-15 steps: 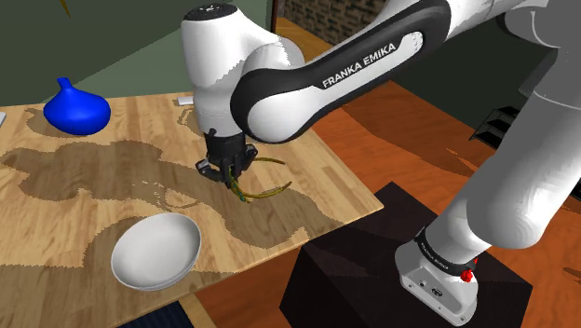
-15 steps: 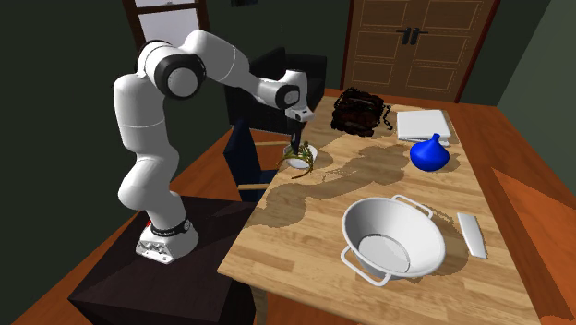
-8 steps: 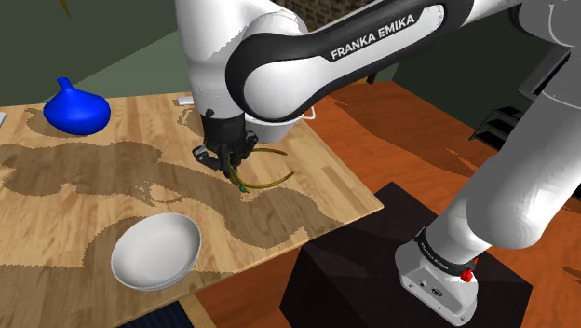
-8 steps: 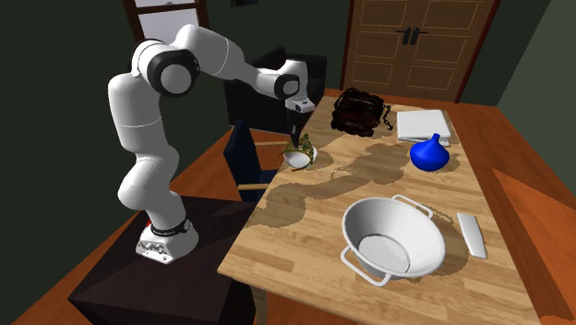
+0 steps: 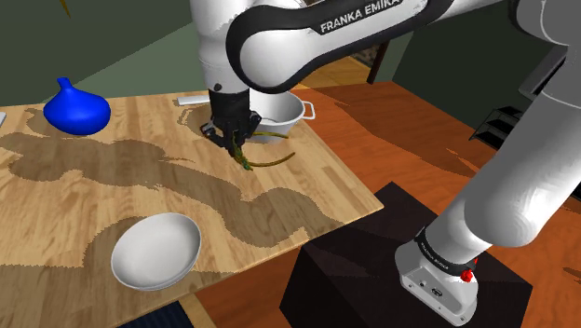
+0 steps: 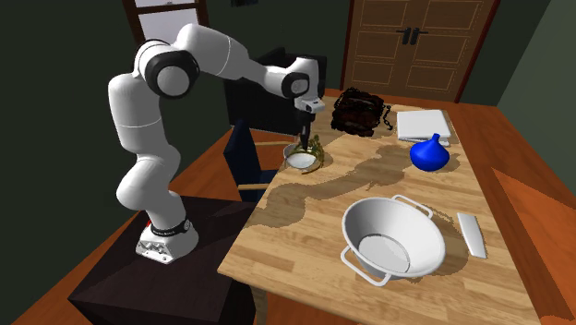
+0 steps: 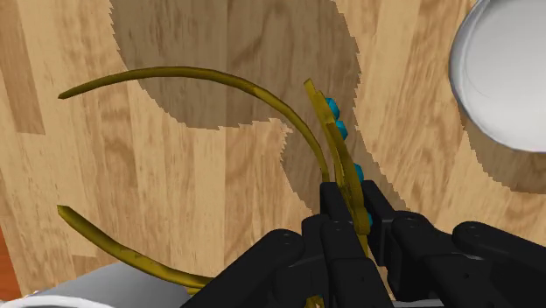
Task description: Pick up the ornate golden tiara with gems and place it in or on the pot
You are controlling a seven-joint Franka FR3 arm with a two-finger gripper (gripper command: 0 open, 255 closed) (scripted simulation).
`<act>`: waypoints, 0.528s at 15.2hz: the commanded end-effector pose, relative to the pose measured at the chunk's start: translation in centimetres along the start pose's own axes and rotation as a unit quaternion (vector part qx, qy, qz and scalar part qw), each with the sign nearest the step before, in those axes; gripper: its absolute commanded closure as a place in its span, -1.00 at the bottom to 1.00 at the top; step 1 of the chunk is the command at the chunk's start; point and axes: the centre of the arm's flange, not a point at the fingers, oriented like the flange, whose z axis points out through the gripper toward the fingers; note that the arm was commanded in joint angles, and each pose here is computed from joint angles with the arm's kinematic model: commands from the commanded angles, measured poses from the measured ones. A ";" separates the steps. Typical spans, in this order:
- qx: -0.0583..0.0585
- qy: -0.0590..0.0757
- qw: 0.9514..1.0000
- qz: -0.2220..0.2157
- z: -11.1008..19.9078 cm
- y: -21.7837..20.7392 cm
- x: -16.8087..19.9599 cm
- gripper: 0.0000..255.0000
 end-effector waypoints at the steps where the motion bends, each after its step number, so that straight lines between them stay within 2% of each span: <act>1: 0.000 0.000 1.000 0.000 0.1 1.3 2.1 1.00; 8: 0.000 0.000 1.000 0.000 1.0 6.5 9.7 1.00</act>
